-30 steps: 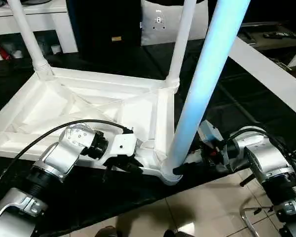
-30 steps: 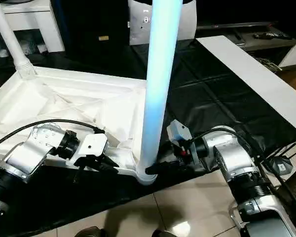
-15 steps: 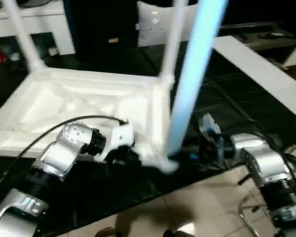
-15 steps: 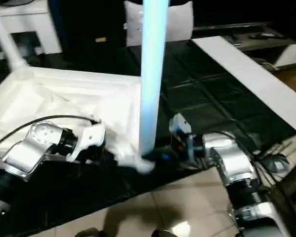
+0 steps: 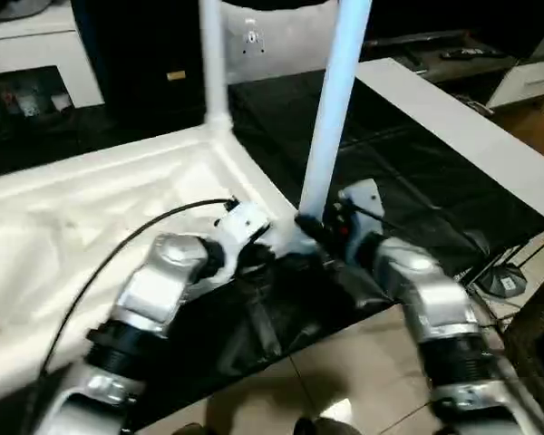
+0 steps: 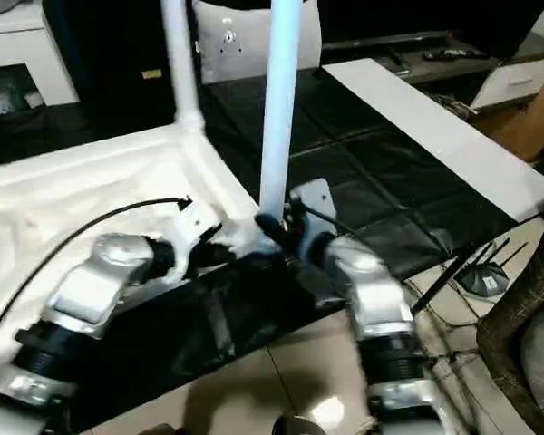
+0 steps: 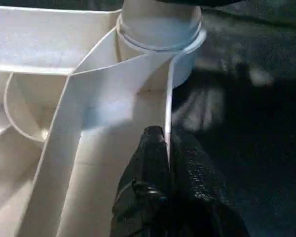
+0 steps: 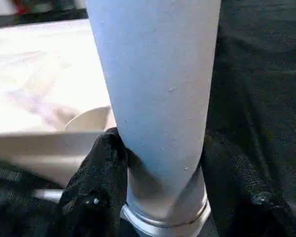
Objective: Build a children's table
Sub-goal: Rotate leg to tighten
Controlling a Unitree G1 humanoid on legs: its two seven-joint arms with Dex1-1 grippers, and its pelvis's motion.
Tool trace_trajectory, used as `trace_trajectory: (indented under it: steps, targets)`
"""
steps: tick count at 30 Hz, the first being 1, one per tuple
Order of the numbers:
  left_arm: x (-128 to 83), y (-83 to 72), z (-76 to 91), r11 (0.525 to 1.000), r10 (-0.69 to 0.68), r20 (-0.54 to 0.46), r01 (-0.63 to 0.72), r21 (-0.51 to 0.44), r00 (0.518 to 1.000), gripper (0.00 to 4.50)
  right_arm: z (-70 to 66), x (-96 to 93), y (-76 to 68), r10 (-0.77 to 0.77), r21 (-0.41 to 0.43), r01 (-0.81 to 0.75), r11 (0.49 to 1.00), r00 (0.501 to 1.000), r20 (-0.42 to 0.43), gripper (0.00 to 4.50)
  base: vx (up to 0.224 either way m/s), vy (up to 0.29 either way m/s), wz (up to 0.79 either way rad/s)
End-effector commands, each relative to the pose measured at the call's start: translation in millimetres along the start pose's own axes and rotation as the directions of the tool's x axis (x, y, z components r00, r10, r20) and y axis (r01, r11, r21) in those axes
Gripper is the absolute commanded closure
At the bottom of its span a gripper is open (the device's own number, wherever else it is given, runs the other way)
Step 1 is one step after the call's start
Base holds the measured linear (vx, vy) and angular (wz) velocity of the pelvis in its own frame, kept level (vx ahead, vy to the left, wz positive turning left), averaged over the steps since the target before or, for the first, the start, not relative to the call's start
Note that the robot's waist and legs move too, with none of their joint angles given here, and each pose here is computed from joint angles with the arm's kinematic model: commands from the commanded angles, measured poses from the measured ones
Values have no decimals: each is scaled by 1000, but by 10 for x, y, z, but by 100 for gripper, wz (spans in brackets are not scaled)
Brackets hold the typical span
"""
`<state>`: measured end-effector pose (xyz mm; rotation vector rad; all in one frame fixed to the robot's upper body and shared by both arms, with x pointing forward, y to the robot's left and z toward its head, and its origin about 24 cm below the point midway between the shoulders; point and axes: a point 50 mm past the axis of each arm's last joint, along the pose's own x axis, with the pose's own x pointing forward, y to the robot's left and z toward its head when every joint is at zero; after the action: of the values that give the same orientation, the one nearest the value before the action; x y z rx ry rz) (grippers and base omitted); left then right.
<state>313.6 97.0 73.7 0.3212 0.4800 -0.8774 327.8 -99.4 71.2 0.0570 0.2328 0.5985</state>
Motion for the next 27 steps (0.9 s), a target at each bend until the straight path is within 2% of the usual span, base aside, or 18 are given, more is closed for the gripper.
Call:
trace_trajectory:
  steps: [1,3,4,7,11,13,18,21,22,25,27]
  targets:
    - [70,-145,230,999,-28,94,25,24,995,450,-34,124,272,105,-44,-105,994,994,11,257,0,0,0]
    - [73,-148,230,999,-29,93,26,29,995,450,-27,122,273,115,-24,-115,993,993,30,257,0,0,0]
    - [75,-155,222,999,-34,87,30,44,996,450,-15,108,255,111,8,-112,994,992,55,203,0,0,0]
    - [64,-162,205,997,-41,79,36,62,996,450,6,66,213,95,42,-99,994,992,84,182,0,0,0]
    - [23,-133,172,994,-68,76,61,89,995,450,10,-29,143,146,-9,-145,989,985,94,141,0,0,0]
    - [-22,-104,130,985,-117,72,107,136,990,450,18,-138,31,199,-79,-192,978,976,88,119,0,0,0]
    - [-78,-56,76,971,-171,52,159,181,984,450,19,-273,-129,259,-147,-250,957,965,44,74,0,0,0]
    - [-149,-38,31,936,-261,31,245,252,965,450,27,-403,-284,314,-212,-311,927,949,-18,74,0,0,0]
    - [-195,-40,-2,909,-320,6,306,283,947,450,50,-481,-300,399,-243,-398,885,916,-47,74,0,0,0]
    - [-264,-54,-49,859,-411,-37,400,320,911,450,75,-588,-307,518,-281,-525,804,849,-103,74,0,0,0]
    - [-277,-53,-60,848,-426,-49,418,327,903,450,77,-606,-311,538,-285,-547,787,835,-119,74,0,0,0]
